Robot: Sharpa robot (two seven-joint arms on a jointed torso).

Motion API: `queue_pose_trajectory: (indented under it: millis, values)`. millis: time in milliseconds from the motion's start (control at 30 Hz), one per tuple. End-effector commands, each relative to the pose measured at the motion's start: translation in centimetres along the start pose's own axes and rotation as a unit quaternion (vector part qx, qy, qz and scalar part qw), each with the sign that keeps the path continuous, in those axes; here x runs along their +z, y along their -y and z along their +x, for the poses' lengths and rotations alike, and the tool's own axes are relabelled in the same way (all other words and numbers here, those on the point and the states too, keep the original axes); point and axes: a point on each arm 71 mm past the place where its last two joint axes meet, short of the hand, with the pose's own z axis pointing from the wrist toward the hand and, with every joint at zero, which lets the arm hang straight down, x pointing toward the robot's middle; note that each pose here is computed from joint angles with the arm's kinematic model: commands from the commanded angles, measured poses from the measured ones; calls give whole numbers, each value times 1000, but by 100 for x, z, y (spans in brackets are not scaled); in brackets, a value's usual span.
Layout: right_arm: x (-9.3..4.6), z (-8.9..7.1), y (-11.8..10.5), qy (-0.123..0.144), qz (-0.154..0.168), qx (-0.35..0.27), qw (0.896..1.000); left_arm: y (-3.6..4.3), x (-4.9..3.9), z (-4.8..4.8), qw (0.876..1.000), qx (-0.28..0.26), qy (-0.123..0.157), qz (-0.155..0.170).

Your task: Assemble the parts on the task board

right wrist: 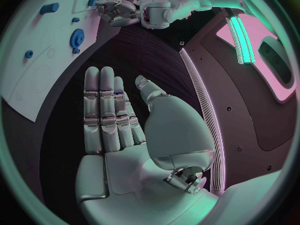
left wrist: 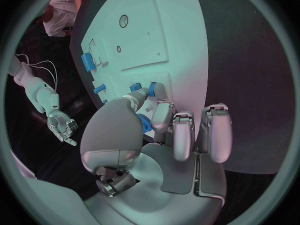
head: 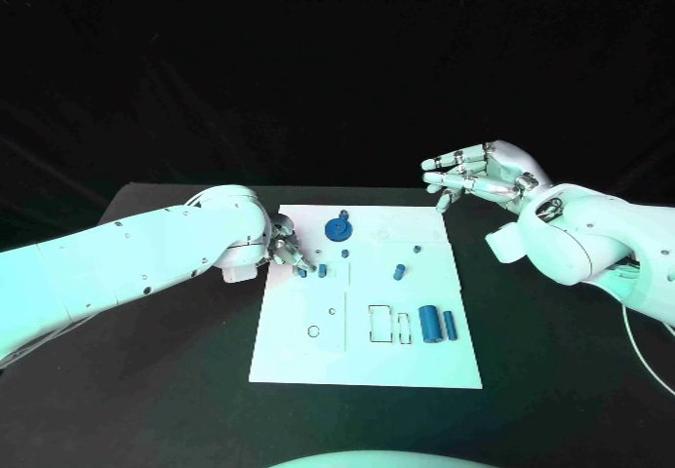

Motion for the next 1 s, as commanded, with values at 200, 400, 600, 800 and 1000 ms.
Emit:
queue_pose_trajectory:
  millis: [200,400,600,800,1000]
  values:
    - [-2,13,-7,-6,-5,1,1000,-32,6,31,1000,7,-6,-7]
    - [-2,11,-5,-6,-4,1,1000,-51,-34,-3,1000,-9,10,0]
    - [-1,10,-3,-7,-5,1,1000,-70,-112,-134,997,-53,47,12]
    - [2,10,-1,-8,-4,1,1000,-68,-191,-254,993,-97,66,31]
    - [6,10,0,-8,-4,1,1000,21,-233,-300,979,-158,57,114]
